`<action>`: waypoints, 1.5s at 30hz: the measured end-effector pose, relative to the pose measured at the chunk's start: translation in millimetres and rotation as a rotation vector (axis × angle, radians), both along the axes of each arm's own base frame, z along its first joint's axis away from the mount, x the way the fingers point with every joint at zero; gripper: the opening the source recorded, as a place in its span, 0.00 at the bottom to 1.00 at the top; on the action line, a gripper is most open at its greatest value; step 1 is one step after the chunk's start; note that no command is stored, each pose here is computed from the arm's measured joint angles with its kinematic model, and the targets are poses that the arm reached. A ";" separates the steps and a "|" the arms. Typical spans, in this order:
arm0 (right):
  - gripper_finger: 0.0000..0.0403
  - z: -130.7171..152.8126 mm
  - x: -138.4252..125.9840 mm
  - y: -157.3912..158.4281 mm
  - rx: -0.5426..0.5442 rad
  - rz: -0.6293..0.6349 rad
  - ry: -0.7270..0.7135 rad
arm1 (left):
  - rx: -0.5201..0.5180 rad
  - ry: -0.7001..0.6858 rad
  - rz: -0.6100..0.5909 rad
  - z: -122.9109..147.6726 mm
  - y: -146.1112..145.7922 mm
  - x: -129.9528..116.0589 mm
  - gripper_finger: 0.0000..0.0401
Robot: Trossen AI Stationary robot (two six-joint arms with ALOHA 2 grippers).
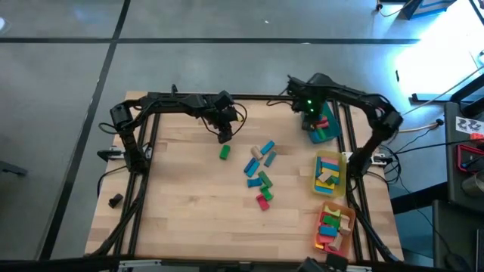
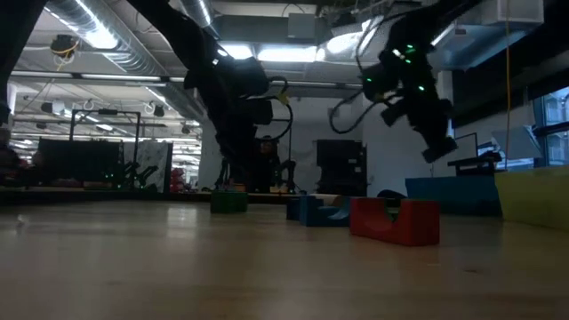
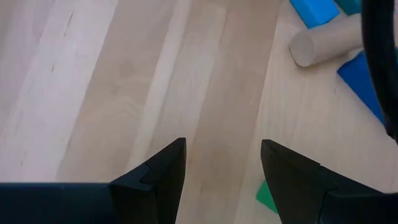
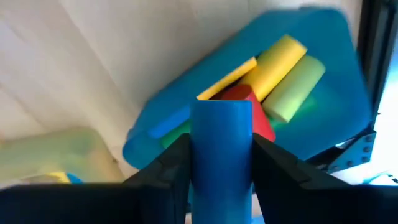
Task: Sort blocks by size
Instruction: Put the blue cylindrical block into the blue bin, then put the green arch block into the orange bin
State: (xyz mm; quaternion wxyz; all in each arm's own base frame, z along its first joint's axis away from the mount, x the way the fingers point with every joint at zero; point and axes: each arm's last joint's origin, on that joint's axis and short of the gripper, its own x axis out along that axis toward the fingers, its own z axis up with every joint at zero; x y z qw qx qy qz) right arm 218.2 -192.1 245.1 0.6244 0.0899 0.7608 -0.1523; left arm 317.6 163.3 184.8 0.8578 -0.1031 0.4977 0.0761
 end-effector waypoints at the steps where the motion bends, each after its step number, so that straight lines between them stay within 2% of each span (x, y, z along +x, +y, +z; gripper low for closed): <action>1: 0.33 -3.7 -5.6 0.6 -0.006 -0.011 -0.007 | -0.008 -0.001 0.012 0.0 -0.5 0.3 0.48; 8: 0.41 -33.6 -29.6 4.6 -0.003 -0.056 0.014 | -0.036 -0.001 0.038 0.0 -8.8 4.3 0.48; 14: 0.40 -52.5 -38.9 10.4 -0.040 -0.038 0.121 | -0.043 0.003 0.023 1.1 -17.2 7.0 0.48; 22: 0.41 -55.4 -41.4 13.2 -0.015 -0.038 0.136 | -0.151 0.046 0.221 26.4 -30.3 -9.8 0.48; 28: 0.41 -54.6 -42.8 14.7 -0.002 -0.036 0.150 | -0.228 0.142 0.293 24.7 -47.4 -13.5 0.48; 33: 0.41 -33.8 -50.7 23.1 -0.024 -0.028 0.089 | -0.243 0.177 0.281 23.4 -60.5 -11.7 0.48; 38: 0.41 -2.2 -64.0 36.2 -0.116 -0.030 -0.033 | -0.231 0.191 0.229 23.1 -68.3 -10.3 0.48; 41: 0.41 14.0 -71.9 46.0 -0.137 -0.062 -0.139 | -0.240 0.194 0.245 23.0 -69.9 -9.9 0.48; 45: 0.41 32.0 -80.8 61.0 -0.090 -0.100 -0.329 | -0.193 0.197 0.215 22.8 -70.6 -9.5 0.48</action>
